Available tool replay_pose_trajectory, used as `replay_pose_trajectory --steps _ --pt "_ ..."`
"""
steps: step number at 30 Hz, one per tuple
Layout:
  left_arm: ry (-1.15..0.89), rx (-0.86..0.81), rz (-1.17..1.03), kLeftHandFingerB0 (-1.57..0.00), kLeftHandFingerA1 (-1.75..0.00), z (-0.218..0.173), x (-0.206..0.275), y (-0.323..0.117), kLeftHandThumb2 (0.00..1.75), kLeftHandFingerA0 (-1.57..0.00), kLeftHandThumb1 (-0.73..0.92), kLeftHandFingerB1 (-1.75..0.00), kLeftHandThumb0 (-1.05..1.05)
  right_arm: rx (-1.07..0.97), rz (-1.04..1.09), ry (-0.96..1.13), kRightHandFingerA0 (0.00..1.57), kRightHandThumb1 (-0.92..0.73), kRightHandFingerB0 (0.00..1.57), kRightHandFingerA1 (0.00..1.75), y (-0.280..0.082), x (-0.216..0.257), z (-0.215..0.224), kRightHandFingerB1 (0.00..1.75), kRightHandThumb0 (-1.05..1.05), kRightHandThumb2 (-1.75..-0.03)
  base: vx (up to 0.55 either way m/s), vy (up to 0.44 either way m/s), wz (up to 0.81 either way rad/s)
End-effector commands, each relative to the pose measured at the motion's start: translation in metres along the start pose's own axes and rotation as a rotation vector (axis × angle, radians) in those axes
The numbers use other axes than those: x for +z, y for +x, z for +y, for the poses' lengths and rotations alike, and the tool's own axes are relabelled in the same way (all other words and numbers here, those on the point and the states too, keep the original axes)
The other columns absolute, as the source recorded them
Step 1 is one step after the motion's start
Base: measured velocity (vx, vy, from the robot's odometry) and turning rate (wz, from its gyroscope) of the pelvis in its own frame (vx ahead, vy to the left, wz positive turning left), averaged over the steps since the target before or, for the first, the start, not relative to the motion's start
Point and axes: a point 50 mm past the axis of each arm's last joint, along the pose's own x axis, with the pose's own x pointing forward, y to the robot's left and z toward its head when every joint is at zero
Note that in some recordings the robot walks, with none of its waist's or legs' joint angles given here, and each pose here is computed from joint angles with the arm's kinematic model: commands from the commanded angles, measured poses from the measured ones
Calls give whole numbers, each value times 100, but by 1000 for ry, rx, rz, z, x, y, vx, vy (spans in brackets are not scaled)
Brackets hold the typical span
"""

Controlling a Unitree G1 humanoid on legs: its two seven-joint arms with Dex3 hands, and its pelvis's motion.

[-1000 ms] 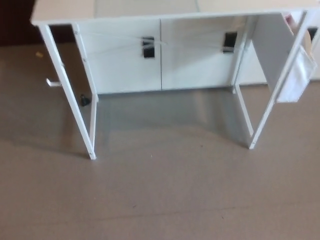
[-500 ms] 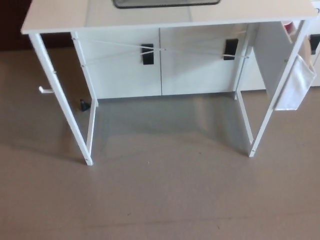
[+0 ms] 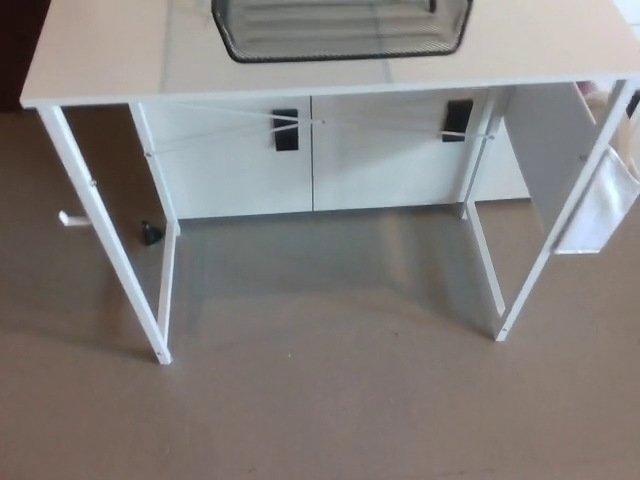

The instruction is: The robot walk towards a table in front and then pushes a layer of a file tray back to its original position using its right hand

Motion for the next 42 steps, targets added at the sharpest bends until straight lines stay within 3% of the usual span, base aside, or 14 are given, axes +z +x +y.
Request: replay_pose_trajectory --steps 1,5,7,9,10,12,13,20,22,26,27,38,39,42 --pt "23 1 5 -33 -83 3 0 -1 92 -65 30 -62 -42 -27 23 -25 57 -51 37 55 0 -1 -5 46 -40 -74 224 82 0" --pt "-13 -4 1 -33 -85 2 0 -1 91 -67 29 -62 -37 -17 14 -2 57 -52 37 56 -1 -1 -5 47 -38 -73 204 -21 13" --pt "-10 -3 -1 -33 -85 2 0 -1 92 -65 28 -63 -39 -19 19 -14 60 -62 41 46 0 -3 -5 37 -33 -58 210 -127 12" --pt "-16 -2 3 -33 -85 2 -1 -1 93 -64 28 -63 -36 -17 17 -16 54 -51 35 55 -2 -3 -5 46 -41 -75 178 -187 16" --pt "-13 -7 6 -32 -83 2 -1 -1 93 -60 29 -63 -36 -17 18 -18 60 -62 40 47 -2 -3 -4 37 -33 -59 306 -269 25" --pt "-11 -6 8 -33 -86 2 -1 -1 92 -64 29 -63 -37 -32 46 -40 64 -61 43 44 -1 -4 -5 36 -35 -58 258 -321 23" --pt "-9 -2 4 -35 -86 3 1 0 91 -65 28 -63 -37 -24 26 -24 58 -52 37 56 0 -3 -3 47 -40 -75 240 -293 1" --pt "11 -4 10 -33 -83 3 0 0 92 -63 30 -63 -38 -25 34 -35 54 -51 35 56 -1 -7 -4 47 -42 -76 140 -73 -3" --pt "9 -2 15 -33 -83 3 0 0 92 -63 30 -62 -37 -24 30 -36 62 -62 42 47 -1 -7 -4 37 -34 -58 84 60 -7" --pt "-13 -7 11 -33 -87 2 1 1 92 -65 28 -63 -36 -22 29 -29 61 -62 41 47 -1 -7 -4 37 -33 -59 109 163 0" --pt "-12 -4 10 -35 -86 2 1 1 92 -63 28 -64 -36 -23 33 -40 55 -52 34 55 -1 -7 -4 46 -41 -75 208 433 25" --pt "3 -15 5 -34 -83 2 7 3 92 -62 29 -63 -37 -20 23 -53 55 -52 36 55 1 -3 -4 46 -42 -76 122 57 4" --pt "1 -13 3 -38 -90 2 7 4 82 -58 33 -60 -36 -13 8 -58 61 -63 41 48 0 -2 -3 38 -32 -58 53 -167 17" --pt "12 -9 3 -39 -89 2 8 4 81 -58 34 -60 -36 -15 12 -42 62 -63 41 47 0 -3 -3 37 -32 -58 108 -227 -16"
